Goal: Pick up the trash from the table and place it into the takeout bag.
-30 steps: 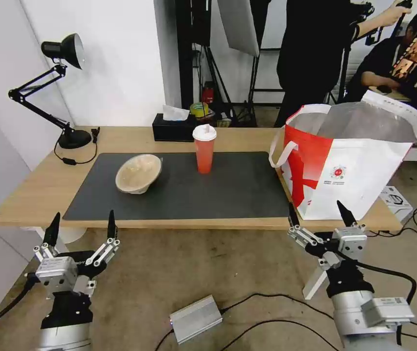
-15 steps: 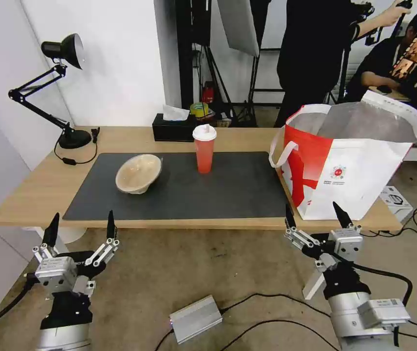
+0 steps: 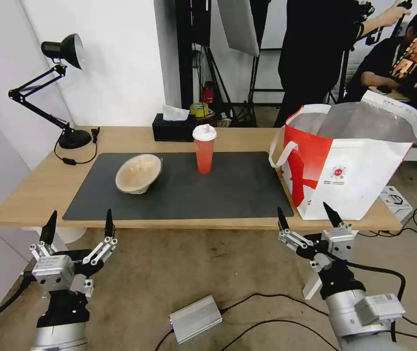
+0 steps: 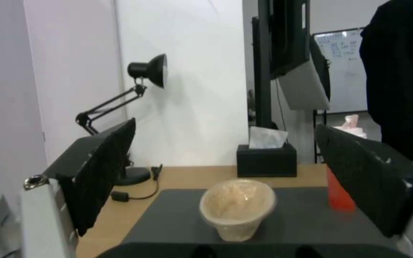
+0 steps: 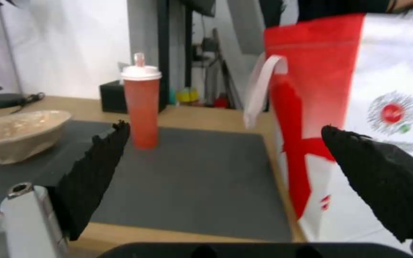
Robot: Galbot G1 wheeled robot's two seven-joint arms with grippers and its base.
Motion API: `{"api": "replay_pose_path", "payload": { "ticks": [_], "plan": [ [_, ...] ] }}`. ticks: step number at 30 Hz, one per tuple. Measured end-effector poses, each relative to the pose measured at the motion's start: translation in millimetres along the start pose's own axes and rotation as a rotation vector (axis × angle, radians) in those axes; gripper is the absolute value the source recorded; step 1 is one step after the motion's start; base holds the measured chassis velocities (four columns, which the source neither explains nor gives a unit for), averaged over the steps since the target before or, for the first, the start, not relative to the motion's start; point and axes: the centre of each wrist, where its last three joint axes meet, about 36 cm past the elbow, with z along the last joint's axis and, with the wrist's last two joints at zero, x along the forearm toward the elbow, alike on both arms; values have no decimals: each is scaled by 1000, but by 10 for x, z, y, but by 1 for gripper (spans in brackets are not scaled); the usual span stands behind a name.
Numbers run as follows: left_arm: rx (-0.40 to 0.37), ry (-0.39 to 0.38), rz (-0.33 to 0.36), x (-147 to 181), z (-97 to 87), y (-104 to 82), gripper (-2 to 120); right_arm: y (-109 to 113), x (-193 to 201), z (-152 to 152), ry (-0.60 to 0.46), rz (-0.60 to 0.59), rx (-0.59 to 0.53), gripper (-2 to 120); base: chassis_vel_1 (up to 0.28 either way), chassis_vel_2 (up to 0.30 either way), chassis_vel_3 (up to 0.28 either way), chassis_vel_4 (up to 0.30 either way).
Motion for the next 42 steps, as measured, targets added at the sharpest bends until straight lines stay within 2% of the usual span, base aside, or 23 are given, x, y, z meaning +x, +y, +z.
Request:
{"api": "replay_pose_path", "payload": {
  "ticks": [9, 13, 20, 29, 42],
  "plan": [
    [20, 36, 6, -49, -31, 24, 100, -76, -173, -133, 29, -56, -70, 100, 0, 0, 0, 0],
    [34, 57, 6, -34, -29, 35, 100, -124, -320, -246, -9, -95, -63, 100, 0, 0, 0, 0],
    [28, 82, 9, -29, -30, 54, 100, -152, -757, -239, -22, -158, -85, 100, 0, 0, 0, 0],
    [19, 100, 3, -11, -28, 66, 100, -118, -1194, -237, -24, -225, -110, 100, 0, 0, 0, 0],
    [13, 110, -3, -5, -26, 66, 100, 86, -1684, -74, 3, -293, -118, 100, 0, 0, 0, 0]
  ]
}}
